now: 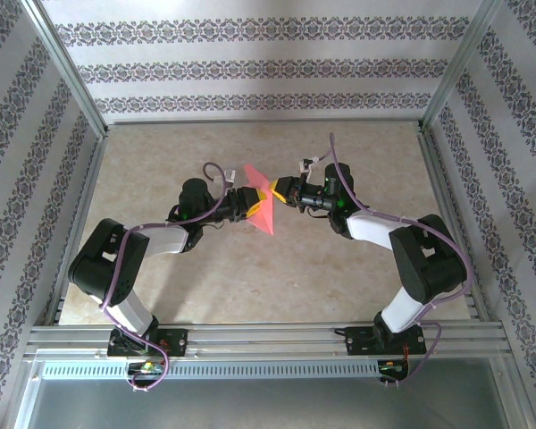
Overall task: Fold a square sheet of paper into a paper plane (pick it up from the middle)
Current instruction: Turn over the paper at the center of the table.
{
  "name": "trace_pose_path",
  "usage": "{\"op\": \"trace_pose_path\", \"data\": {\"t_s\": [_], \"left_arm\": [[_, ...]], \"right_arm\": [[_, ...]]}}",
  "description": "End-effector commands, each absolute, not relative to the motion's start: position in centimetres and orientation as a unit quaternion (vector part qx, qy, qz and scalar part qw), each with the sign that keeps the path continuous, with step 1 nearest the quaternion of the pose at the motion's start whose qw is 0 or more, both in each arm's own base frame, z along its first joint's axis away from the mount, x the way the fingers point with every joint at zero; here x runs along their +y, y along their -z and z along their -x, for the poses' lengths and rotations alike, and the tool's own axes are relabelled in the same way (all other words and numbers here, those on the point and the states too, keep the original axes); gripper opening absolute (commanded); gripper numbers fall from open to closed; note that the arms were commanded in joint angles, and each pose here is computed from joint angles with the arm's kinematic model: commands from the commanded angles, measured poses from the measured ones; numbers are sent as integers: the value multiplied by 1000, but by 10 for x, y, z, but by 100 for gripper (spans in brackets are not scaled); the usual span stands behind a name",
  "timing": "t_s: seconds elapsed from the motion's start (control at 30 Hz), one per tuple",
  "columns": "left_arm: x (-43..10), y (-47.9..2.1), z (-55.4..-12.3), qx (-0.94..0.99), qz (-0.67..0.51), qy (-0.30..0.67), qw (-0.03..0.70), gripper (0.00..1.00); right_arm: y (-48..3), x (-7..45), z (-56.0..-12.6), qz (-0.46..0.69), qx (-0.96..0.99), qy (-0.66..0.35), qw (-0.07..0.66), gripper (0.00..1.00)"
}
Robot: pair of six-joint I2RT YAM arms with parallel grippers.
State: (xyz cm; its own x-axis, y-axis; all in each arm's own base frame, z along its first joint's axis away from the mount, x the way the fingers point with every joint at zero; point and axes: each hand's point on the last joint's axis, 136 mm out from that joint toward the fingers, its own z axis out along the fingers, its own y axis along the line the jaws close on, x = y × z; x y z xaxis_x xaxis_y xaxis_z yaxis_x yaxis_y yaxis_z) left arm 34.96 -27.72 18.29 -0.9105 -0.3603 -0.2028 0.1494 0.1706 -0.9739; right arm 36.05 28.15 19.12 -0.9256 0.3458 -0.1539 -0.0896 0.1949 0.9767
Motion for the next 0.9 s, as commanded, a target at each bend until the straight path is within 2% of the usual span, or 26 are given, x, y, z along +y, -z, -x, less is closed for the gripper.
{"op": "trace_pose_path", "data": {"t_s": [0.0,0.17,0.23,0.4,0.57,0.67,0.87], "left_arm": [[-285,-203,-350,720,38,659,215,33],[-285,-202,-352,723,39,654,220,20],[-284,-201,-353,725,40,651,222,17],[-281,-192,-355,740,47,633,221,14],[-273,-174,-355,781,57,585,210,13],[-258,-153,-353,843,56,495,203,13],[-203,-121,-344,961,20,215,175,13]], "right_arm": [[-195,280,-360,-78,742,-643,172,10],[-196,277,-361,-83,742,-643,172,15],[-195,271,-363,-89,743,-640,177,23],[-186,246,-368,-110,757,-611,205,41],[-171,210,-371,-140,780,-563,236,45],[-163,190,-367,-143,804,-518,254,47],[-152,152,-352,-130,861,-389,300,53]]}}
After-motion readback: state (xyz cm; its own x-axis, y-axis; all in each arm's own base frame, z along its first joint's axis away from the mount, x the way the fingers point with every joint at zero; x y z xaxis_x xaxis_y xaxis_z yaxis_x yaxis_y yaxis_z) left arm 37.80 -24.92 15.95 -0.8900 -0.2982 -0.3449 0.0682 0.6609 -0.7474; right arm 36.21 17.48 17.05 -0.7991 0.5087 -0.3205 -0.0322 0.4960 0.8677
